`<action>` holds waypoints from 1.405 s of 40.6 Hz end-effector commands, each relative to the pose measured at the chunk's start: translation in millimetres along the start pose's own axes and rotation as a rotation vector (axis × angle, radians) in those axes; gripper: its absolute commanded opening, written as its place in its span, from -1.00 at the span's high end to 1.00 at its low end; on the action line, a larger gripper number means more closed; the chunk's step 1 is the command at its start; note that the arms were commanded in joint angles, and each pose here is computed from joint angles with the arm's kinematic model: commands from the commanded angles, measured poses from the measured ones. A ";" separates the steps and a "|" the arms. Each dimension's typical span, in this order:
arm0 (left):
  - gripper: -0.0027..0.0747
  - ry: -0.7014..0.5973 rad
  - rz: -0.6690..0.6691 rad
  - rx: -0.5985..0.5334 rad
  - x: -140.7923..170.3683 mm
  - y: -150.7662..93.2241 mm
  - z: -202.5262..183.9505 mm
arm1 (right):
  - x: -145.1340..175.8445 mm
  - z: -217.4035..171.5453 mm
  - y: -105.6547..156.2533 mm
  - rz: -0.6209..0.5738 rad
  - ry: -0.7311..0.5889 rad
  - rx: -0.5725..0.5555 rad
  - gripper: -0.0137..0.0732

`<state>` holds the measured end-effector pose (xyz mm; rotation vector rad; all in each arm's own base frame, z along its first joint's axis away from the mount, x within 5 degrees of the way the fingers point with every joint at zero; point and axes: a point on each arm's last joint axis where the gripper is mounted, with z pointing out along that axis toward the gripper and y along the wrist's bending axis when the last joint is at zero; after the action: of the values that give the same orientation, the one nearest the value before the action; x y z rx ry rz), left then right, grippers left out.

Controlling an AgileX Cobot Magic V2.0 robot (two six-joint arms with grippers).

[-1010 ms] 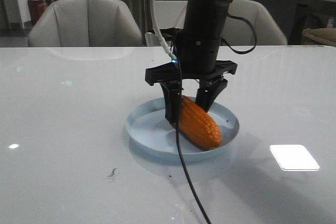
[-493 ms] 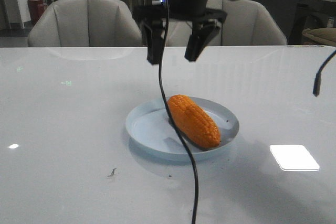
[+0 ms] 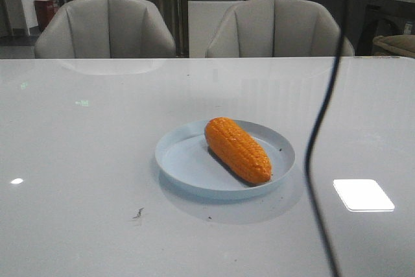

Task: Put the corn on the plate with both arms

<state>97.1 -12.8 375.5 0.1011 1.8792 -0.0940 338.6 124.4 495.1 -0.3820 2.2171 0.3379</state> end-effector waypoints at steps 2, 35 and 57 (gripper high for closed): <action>0.07 -0.056 -0.013 0.009 -13.7 -1.7 8.0 | 11.9 -68.3 -14.5 0.008 -0.037 0.079 -0.71; 0.08 0.114 -0.001 0.002 -5.4 -5.0 56.7 | 249.7 -96.7 -34.8 0.221 -0.043 0.240 -0.71; 0.70 0.114 -0.004 0.004 -5.3 -5.1 56.7 | 249.8 -97.5 -34.5 0.220 -0.047 0.240 -0.71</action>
<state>148.9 -23.7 348.2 0.1246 2.0940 -0.0684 130.5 19.3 341.2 -0.0083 2.3262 0.1962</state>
